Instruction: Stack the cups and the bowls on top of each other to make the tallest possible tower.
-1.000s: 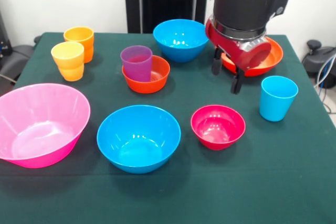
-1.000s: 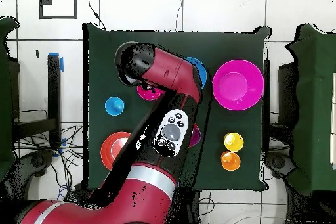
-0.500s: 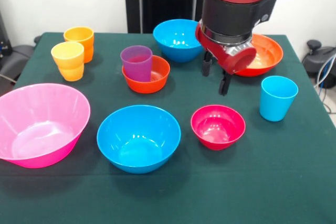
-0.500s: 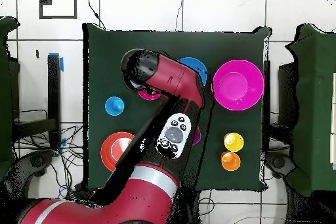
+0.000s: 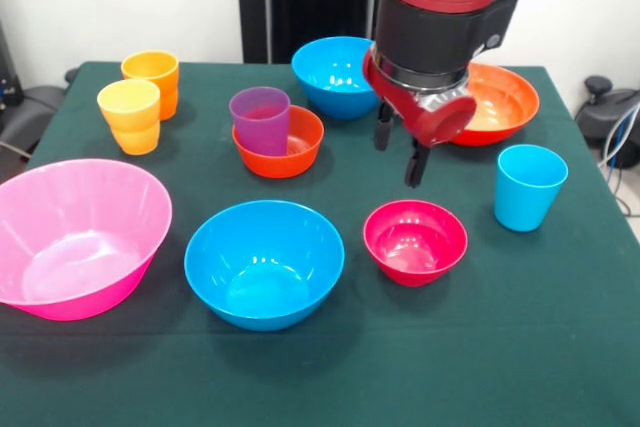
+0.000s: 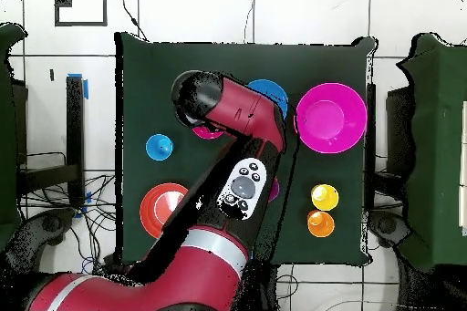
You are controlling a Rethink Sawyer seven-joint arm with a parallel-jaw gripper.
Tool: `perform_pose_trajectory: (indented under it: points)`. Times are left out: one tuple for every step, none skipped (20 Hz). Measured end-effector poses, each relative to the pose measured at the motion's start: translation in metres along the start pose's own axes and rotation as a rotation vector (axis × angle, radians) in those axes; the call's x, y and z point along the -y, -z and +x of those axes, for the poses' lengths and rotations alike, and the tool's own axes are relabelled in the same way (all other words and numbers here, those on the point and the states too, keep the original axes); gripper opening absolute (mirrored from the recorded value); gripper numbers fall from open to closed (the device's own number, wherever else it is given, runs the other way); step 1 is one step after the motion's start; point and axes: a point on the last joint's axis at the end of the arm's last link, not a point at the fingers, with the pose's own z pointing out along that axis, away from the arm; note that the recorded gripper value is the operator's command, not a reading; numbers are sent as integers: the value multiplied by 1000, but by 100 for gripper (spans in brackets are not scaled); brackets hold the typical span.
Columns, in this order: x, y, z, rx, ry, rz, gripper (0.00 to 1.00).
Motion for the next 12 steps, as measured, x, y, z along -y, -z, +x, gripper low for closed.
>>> perform_pose_trajectory:
  points:
    - [0,-2,-1,6,-1,0,100]
    - [2,-8,-3,18,-2,2,100]
    - [3,-14,-6,31,-3,5,100]
    - [4,-18,-6,35,-3,7,100]
    - [5,-23,-8,43,-3,11,100]
    - [7,-29,-9,49,-3,16,100]
    - [8,-34,-9,53,-2,20,100]
    - [11,-52,-11,64,0,35,100]
    - [12,-59,-11,69,2,40,100]
    - [12,-65,-11,72,4,43,100]
    - [14,-76,-10,76,8,51,100]
    - [15,-87,-10,80,11,59,100]
